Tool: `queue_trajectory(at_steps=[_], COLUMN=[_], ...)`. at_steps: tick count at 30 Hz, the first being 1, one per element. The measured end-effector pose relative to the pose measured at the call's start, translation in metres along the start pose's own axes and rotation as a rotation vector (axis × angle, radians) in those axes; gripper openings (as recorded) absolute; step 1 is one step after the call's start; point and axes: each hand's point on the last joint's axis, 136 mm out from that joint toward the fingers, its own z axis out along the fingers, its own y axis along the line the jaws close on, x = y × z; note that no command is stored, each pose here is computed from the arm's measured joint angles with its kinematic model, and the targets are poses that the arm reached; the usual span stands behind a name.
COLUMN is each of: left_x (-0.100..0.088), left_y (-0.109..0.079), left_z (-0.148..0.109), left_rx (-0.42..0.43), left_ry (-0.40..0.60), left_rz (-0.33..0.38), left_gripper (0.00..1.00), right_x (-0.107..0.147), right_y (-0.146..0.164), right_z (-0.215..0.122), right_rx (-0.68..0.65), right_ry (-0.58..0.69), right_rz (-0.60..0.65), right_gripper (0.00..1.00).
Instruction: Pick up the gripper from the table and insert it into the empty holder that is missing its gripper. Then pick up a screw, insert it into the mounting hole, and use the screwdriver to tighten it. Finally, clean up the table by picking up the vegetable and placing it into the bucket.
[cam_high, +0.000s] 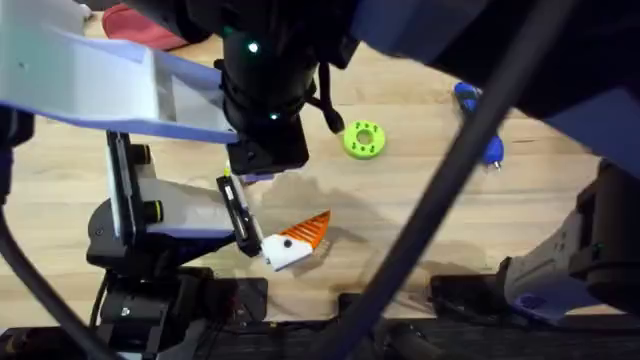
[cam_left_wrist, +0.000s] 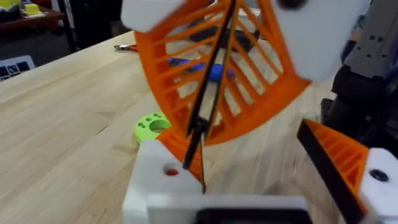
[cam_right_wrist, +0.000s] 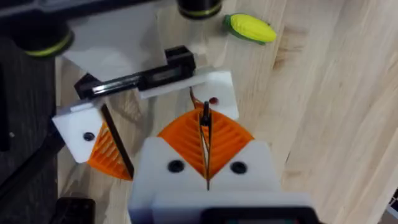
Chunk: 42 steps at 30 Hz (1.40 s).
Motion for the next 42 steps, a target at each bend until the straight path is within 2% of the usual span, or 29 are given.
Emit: queue_trajectory(at_steps=[19,29,42], left_x=[0.0,0.0,0.0], left_y=[0.0,0.0,0.0], left_z=[0.0,0.0,0.0], left_rx=[0.0,0.0,0.0], left_ry=[0.0,0.0,0.0], left_rz=[0.0,-0.001,-0.001], left_gripper=[0.95,0.95,0.95], right_x=[-0.004,-0.002,0.001], right_y=[-0.003,-0.003,-0.007], right_z=[0.0,0.013,0.013], right_rx=[0.014,-0.009,0.015], right_ry=[-0.015,0.014,0.032], right_rz=[-0.001,0.001,0.001], right_gripper=[0.006,0.006,0.006])
